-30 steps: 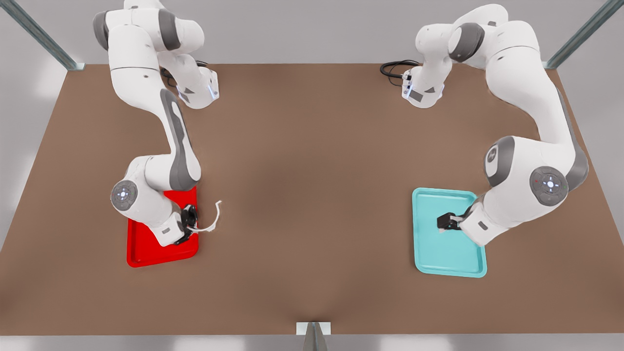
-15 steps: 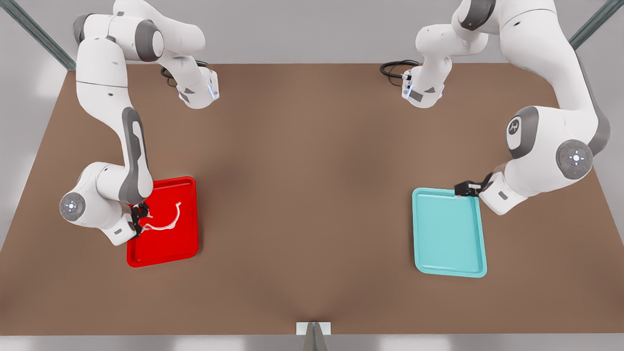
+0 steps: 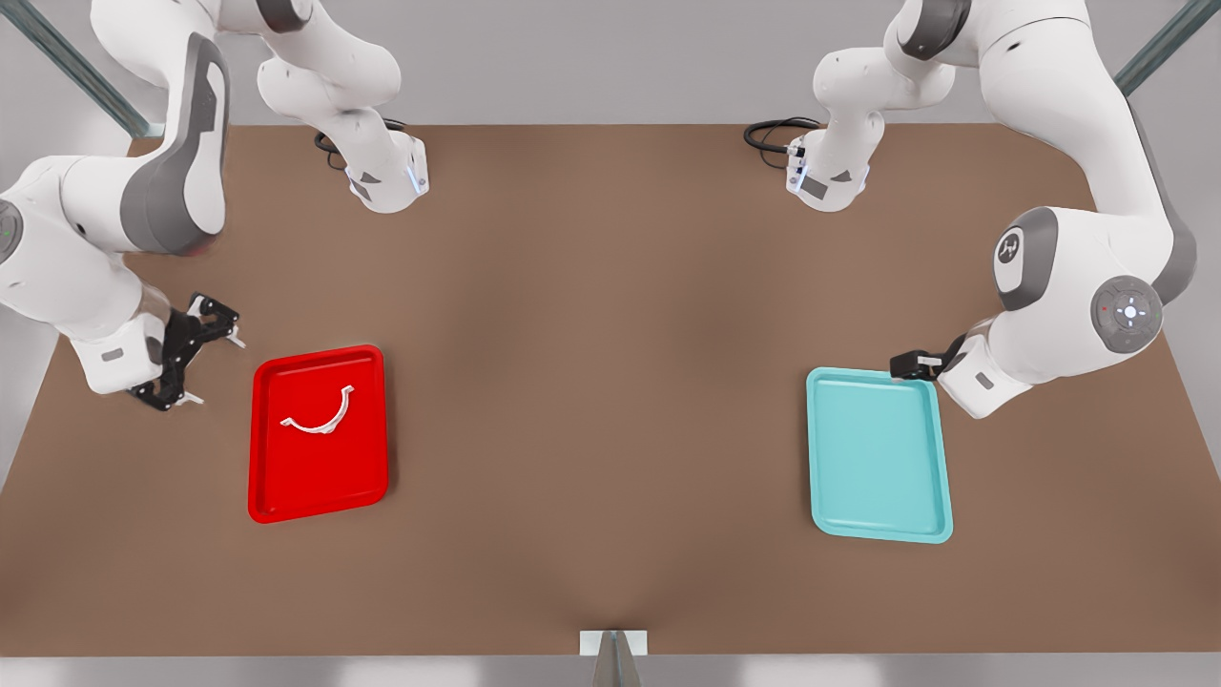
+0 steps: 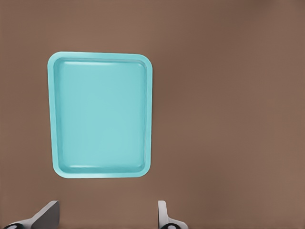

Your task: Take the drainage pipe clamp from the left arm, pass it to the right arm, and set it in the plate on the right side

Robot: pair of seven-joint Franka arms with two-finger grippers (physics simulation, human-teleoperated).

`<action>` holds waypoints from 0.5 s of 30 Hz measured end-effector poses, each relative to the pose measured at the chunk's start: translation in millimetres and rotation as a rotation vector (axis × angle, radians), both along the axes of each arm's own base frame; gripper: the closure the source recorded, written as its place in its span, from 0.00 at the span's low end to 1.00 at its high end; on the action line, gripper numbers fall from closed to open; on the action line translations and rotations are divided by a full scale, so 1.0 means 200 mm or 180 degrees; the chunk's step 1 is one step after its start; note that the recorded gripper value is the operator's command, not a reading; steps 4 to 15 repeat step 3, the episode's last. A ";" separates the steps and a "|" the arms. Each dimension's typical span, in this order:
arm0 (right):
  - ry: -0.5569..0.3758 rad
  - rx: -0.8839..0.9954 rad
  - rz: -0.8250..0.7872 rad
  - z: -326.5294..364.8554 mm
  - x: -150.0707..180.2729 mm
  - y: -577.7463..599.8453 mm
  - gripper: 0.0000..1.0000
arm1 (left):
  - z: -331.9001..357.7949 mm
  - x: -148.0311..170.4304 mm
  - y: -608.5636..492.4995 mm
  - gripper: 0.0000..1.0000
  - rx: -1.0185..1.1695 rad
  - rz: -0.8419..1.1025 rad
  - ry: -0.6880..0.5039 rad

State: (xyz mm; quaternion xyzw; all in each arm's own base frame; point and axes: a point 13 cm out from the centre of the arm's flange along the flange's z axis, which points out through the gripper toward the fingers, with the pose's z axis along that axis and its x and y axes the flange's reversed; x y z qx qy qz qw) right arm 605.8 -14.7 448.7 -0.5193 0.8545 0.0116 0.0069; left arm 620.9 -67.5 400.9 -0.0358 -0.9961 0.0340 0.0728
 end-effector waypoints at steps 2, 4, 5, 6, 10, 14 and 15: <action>0.0157 -0.0017 -0.0349 0.00 -0.10 -0.06 0.00 | 0.00 0.00 0.00 0.00 -0.0001 -0.0005 0.0002; 0.0214 -0.0043 -0.0485 0.00 -0.13 -0.06 0.00 | 0.00 0.00 0.00 0.00 -0.0002 -0.0008 0.0003; 0.0214 -0.0043 -0.0485 0.00 -0.13 -0.06 0.00 | 0.00 0.00 0.00 0.00 -0.0002 -0.0008 0.0003; 0.0214 -0.0043 -0.0485 0.00 -0.13 -0.06 0.00 | 0.00 0.00 0.00 0.00 -0.0002 -0.0008 0.0003; 0.0214 -0.0043 -0.0485 0.00 -0.13 -0.06 0.00 | 0.00 0.00 0.00 0.00 -0.0002 -0.0008 0.0003; 0.0214 -0.0043 -0.0485 0.00 -0.13 -0.06 0.00 | 0.00 0.00 0.00 0.00 -0.0002 -0.0008 0.0003; 0.0214 -0.0043 -0.0485 0.00 -0.13 -0.06 0.00 | 0.00 0.00 0.00 0.00 -0.0002 -0.0008 0.0003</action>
